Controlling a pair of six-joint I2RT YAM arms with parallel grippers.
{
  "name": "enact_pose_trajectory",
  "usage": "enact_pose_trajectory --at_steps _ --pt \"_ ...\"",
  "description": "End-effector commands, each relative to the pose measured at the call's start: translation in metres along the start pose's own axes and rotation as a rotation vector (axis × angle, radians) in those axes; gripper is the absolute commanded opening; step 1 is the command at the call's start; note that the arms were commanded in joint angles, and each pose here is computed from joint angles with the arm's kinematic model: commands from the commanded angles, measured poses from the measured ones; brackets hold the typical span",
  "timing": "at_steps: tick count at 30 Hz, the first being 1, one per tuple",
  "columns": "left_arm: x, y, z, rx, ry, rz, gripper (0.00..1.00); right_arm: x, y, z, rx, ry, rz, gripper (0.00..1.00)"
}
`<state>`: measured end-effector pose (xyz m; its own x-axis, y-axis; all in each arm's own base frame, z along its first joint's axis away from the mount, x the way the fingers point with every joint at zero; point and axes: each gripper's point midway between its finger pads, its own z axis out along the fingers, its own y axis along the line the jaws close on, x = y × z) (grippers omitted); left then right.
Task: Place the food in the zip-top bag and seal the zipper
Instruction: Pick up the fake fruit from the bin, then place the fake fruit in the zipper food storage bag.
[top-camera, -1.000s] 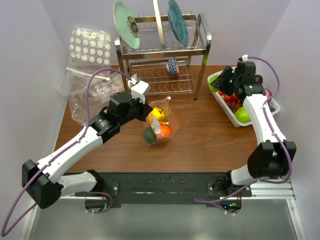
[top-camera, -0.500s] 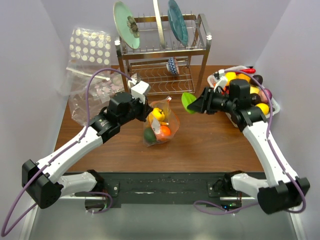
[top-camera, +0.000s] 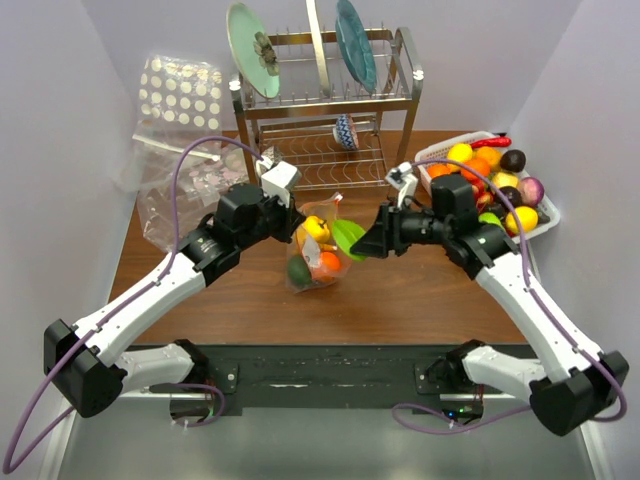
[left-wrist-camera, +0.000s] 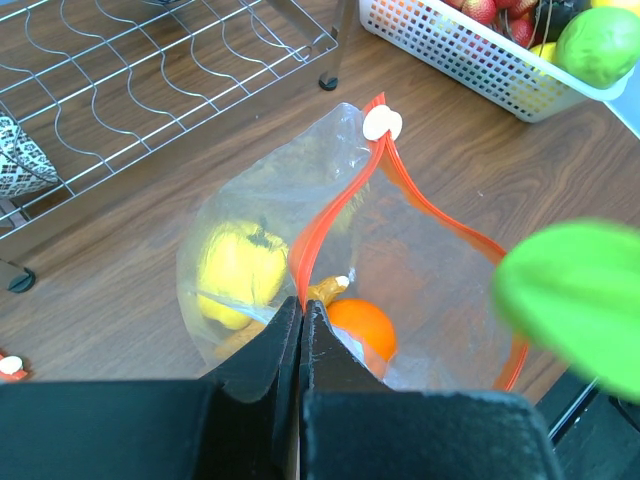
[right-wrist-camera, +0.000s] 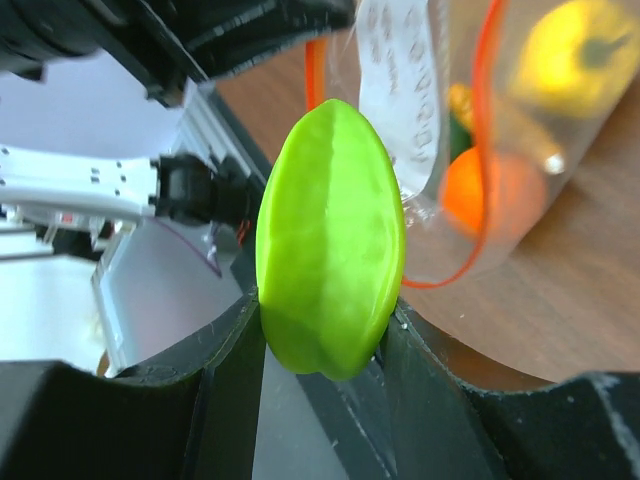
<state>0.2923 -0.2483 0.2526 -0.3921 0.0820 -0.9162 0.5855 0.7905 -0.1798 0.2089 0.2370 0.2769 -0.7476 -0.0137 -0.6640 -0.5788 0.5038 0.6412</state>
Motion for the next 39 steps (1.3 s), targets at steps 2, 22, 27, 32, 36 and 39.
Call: enact_pose_trajectory --at_steps 2,22,27,32,36,39 --pt "-0.016 -0.001 -0.001 0.011 -0.057 0.01 0.0 0.003 0.003 0.027 0.012 0.052 -0.021 0.34" --pt "-0.016 -0.003 -0.001 0.022 -0.055 0.01 0.0 -0.059 -0.036 0.109 0.334 -0.175 0.084 0.79" --pt "-0.017 -0.002 -0.002 0.013 -0.058 0.012 0.0 -0.059 -0.022 0.105 0.337 -0.182 0.044 0.92" --pt "-0.017 -0.001 -0.002 0.011 -0.059 0.011 0.0 -0.063 -0.015 0.073 0.365 -0.233 0.01 0.82" --pt "-0.017 -0.002 -0.003 0.016 -0.059 0.01 0.0 -0.071 -0.014 0.032 0.439 -0.317 -0.023 0.81" --pt "-0.018 -0.002 -0.003 0.017 -0.061 0.008 0.0 -0.078 -0.03 0.005 0.573 -0.373 -0.059 0.82"
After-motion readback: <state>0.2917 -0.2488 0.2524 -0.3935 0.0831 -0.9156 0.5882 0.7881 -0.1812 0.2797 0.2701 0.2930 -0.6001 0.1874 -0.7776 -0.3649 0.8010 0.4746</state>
